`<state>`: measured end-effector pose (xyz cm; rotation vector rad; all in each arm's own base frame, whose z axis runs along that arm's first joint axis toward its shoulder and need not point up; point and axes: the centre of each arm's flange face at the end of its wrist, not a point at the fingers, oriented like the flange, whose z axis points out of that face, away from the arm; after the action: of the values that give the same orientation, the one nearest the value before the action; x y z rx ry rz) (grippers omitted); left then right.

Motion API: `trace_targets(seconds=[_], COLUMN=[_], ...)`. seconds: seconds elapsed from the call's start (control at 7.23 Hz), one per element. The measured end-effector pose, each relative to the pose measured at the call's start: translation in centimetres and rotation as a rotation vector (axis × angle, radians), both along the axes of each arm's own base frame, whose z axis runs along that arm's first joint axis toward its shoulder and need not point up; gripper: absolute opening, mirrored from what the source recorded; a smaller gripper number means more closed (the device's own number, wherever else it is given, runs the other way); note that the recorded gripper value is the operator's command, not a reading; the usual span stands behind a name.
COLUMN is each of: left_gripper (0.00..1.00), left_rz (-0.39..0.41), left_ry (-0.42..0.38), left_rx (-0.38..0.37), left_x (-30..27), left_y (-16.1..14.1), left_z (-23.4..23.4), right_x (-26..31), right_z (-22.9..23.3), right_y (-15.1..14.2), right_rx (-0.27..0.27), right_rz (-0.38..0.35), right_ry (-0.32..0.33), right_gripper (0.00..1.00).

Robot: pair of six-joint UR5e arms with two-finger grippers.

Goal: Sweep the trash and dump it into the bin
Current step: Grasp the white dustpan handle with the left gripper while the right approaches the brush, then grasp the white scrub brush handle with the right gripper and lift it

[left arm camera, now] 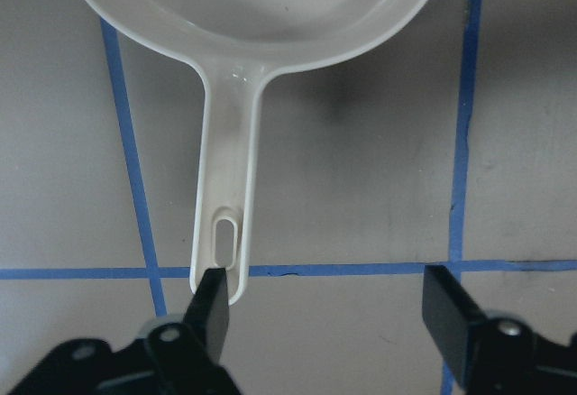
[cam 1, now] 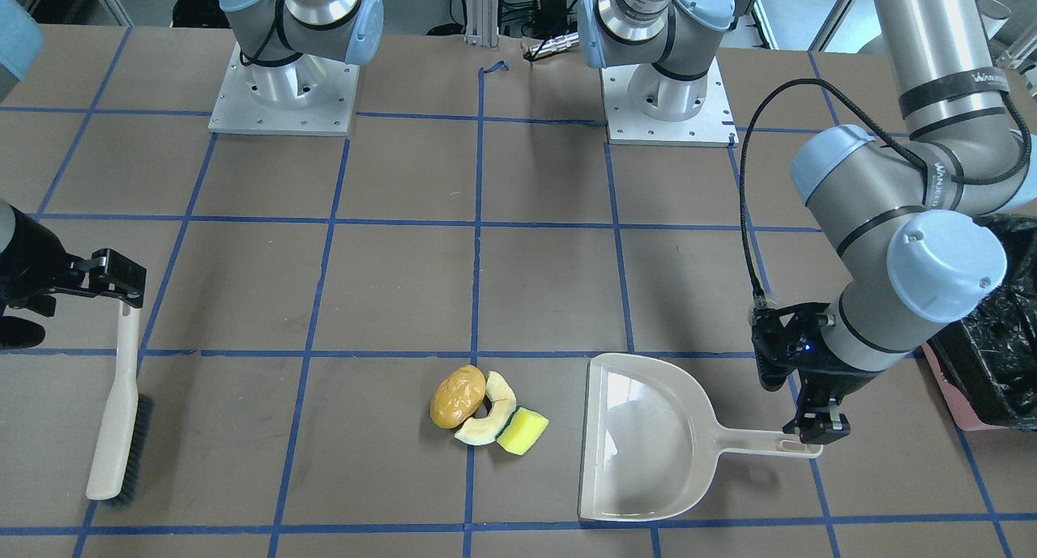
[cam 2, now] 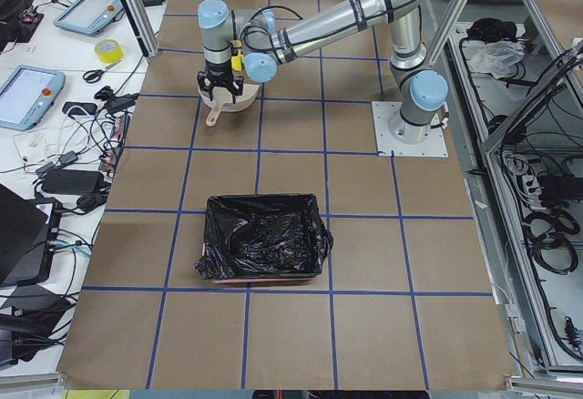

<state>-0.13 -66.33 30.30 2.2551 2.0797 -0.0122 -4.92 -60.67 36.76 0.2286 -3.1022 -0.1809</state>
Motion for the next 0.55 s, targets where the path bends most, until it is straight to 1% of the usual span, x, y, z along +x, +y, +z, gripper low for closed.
trace_targets(seconds=[0.14, 0.28, 0.41, 0.55], left_gripper=[0.80, 0.80, 0.80, 0.80], left_rz=[0.004, 0.015, 0.031, 0.046], left_ry=[0.017, 0.028, 0.040, 0.052], left_rx=[0.008, 0.018, 0.028, 0.036], left_x=[0.6, 1.0, 1.3, 1.3], left_y=[-0.8, -1.5, -2.2, -2.8], left_z=[-1.1, -2.3, -3.4, -4.3], right_x=[-2.0, -3.0, -3.2, -3.4], right_z=[-4.1, -8.2, -11.3, -13.4], right_y=[0.3, 1.4, 2.5, 3.1], right_rx=[-0.014, -0.037, -0.050, -0.047], right_rz=[0.043, 0.080, 0.111, 0.145], right_ry=[0.016, 0.030, 0.040, 0.041], right_gripper=[1.00, 1.00, 0.95, 0.78])
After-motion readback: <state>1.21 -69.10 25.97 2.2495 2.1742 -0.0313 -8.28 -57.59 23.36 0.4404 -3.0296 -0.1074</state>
